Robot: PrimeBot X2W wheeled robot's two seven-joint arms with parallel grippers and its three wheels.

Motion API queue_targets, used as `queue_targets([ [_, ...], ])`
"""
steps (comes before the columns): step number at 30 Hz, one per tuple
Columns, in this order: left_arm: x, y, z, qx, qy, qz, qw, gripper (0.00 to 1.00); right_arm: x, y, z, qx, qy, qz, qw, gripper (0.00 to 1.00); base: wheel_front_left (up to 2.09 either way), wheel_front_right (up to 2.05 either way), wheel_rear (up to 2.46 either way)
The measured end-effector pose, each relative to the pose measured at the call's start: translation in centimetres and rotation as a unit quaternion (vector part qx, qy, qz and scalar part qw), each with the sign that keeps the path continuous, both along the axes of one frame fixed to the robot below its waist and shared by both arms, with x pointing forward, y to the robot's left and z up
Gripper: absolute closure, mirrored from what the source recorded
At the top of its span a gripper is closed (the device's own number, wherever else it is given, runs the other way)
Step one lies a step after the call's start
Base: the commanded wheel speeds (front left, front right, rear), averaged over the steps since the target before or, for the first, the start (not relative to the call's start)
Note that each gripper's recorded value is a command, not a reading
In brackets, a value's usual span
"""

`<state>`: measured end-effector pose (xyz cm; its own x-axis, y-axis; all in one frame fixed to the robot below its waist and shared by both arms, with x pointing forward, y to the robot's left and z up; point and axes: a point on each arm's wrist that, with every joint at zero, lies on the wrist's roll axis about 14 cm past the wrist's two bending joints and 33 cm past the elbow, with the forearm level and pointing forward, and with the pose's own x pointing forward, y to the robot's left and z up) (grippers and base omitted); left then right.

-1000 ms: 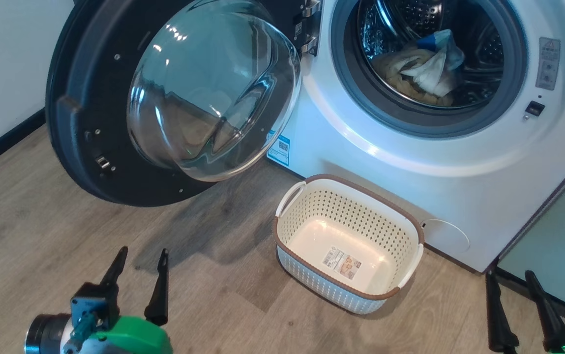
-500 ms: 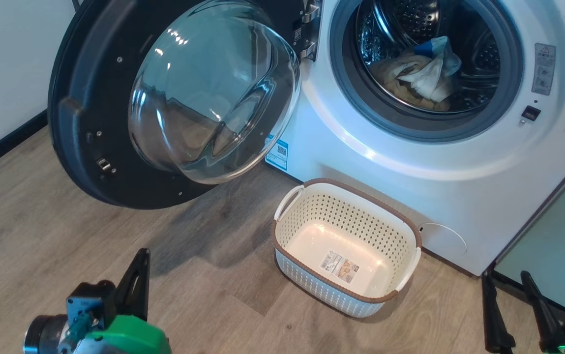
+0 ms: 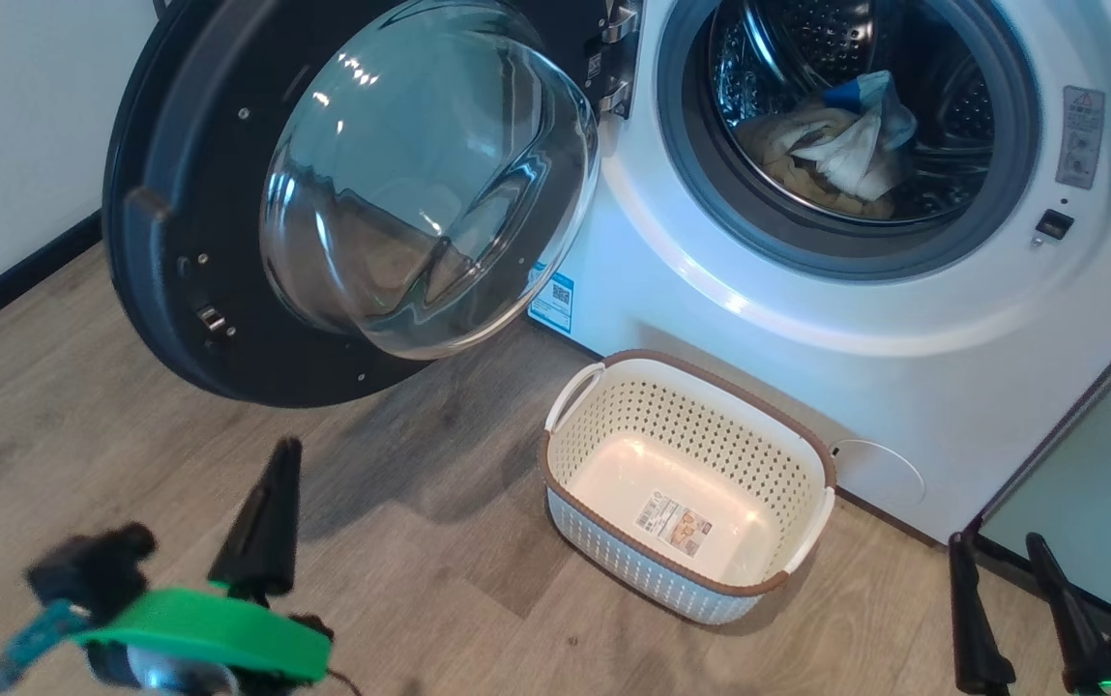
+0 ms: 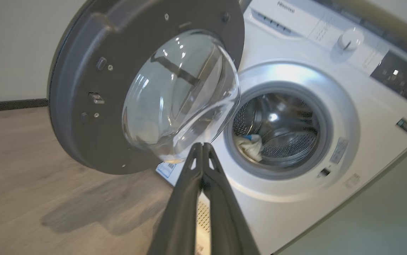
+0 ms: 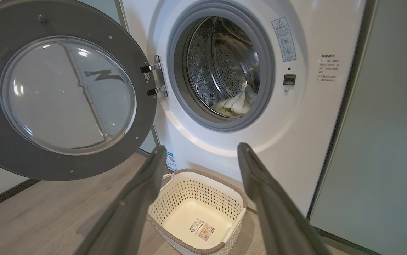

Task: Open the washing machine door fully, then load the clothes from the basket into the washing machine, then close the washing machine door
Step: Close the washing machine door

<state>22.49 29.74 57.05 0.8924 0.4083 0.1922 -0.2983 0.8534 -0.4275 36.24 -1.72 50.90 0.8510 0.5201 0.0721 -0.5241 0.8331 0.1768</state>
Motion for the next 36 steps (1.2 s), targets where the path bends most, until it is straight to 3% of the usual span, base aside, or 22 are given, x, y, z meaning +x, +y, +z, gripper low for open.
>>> queue_targets([
  [3,-0.8,1.3,3.2,-0.082,-0.107,-0.006,0.991,1.0,0.0,0.1,-0.1,-0.001,0.001,0.001,1.0,0.0,0.0,0.0,0.0],
  [7,-2.8,3.3,7.0,-0.159,-0.236,-0.007,0.959,1.0,-0.1,0.0,-0.3,-0.003,0.005,0.002,1.0,0.0,0.0,0.0,0.0],
  [14,-6.7,7.5,13.2,-0.165,-0.374,0.007,0.913,1.0,0.1,0.2,-0.5,-0.003,0.007,0.004,1.0,0.0,0.0,0.0,0.0],
  [20,-8.0,9.9,16.5,-0.127,-0.413,0.017,0.902,1.0,0.4,0.4,-0.6,-0.002,0.009,0.007,1.0,0.0,0.0,0.0,0.0],
  [25,-8.1,13.3,18.8,-0.13,-0.436,0.023,0.89,1.0,0.6,0.5,-1.0,-0.007,0.015,0.01,1.0,0.0,0.0,0.0,0.0],
  [30,-7.1,17.4,20.6,-0.125,-0.416,0.039,0.9,1.0,0.7,0.4,-1.4,-0.016,0.02,0.009,1.0,0.0,0.0,0.0,0.0],
  [36,-5.0,22.7,18.4,-0.197,-0.373,0.079,0.903,1.0,1.2,-0.3,-1.8,-0.018,0.028,-0.002,0.999,0.0,0.0,0.0,0.0],
])
